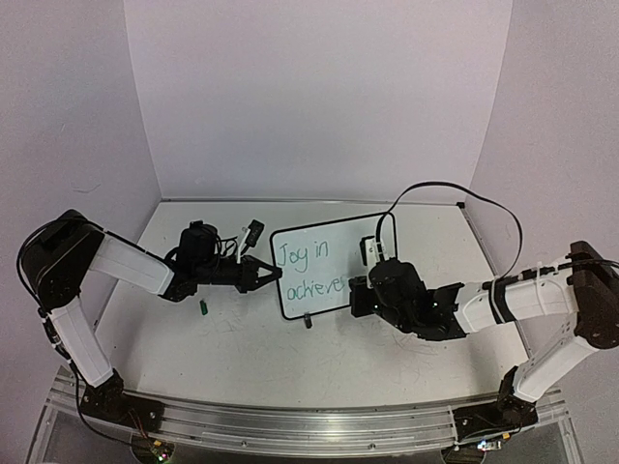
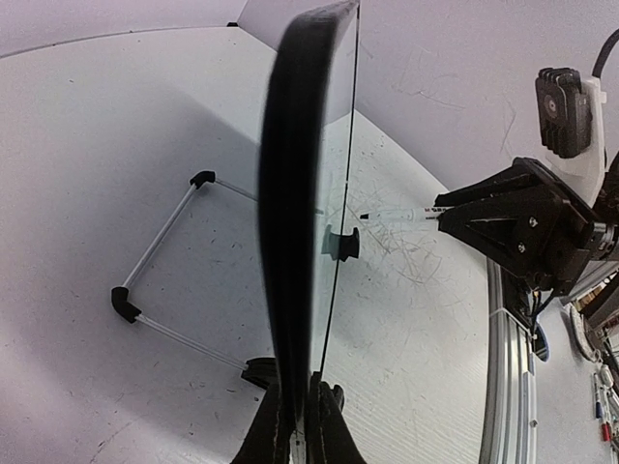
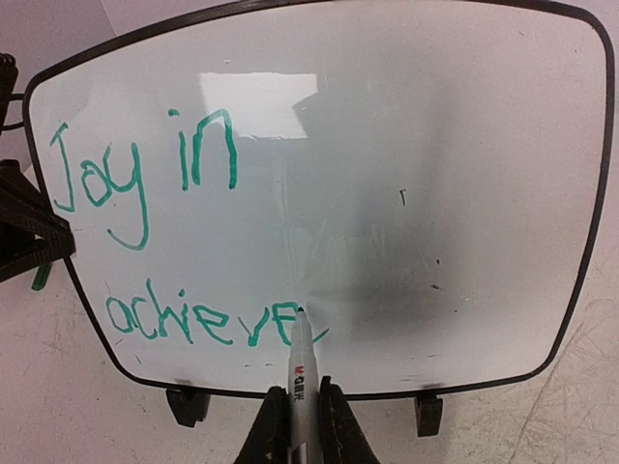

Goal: Write a sentence on the whiteboard

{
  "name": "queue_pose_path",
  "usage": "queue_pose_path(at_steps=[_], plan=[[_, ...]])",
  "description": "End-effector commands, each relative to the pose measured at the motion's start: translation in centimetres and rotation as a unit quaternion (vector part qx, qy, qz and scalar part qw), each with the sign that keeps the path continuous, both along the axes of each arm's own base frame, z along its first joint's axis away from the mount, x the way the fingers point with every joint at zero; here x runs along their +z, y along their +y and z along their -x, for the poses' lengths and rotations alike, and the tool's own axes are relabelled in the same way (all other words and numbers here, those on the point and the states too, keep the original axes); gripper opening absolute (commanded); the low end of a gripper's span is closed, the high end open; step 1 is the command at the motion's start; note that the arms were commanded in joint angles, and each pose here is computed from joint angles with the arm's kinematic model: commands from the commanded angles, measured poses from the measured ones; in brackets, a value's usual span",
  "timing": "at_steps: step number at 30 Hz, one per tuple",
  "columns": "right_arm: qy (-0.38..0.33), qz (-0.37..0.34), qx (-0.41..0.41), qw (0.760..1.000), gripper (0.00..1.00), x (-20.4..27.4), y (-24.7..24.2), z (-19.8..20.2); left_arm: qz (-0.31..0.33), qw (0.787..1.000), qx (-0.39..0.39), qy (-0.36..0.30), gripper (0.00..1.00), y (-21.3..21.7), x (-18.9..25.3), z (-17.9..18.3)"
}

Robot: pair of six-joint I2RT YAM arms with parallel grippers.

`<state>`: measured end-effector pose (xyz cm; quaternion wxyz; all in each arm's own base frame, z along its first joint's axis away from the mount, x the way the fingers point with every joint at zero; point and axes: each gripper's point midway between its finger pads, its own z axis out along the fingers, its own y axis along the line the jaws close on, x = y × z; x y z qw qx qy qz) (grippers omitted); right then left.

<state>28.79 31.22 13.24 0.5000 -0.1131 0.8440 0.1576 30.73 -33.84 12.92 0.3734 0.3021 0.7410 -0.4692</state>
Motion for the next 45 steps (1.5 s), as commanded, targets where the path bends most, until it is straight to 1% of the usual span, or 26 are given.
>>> queue_pose_path(at_steps=[1, 20, 45], plan=[[-0.004, -0.003, -0.014, 1.000, 0.00, 0.6, 0.1, -0.4, -0.003, 0.999, 0.026, -0.038, 0.00, 0.5, 1.7, -1.0], [-0.018, 0.000, -0.031, 0.999, 0.00, 1.2, 0.7, -1.5, -0.004, 0.999, 0.027, -0.042, 0.00, 0.6, 1.8, -0.9], [0.008, 0.009, -0.037, 0.999, 0.00, -1.2, -0.1, -0.9, -0.006, 0.999, 0.025, -0.039, 0.00, 0.5, 1.5, -0.9]])
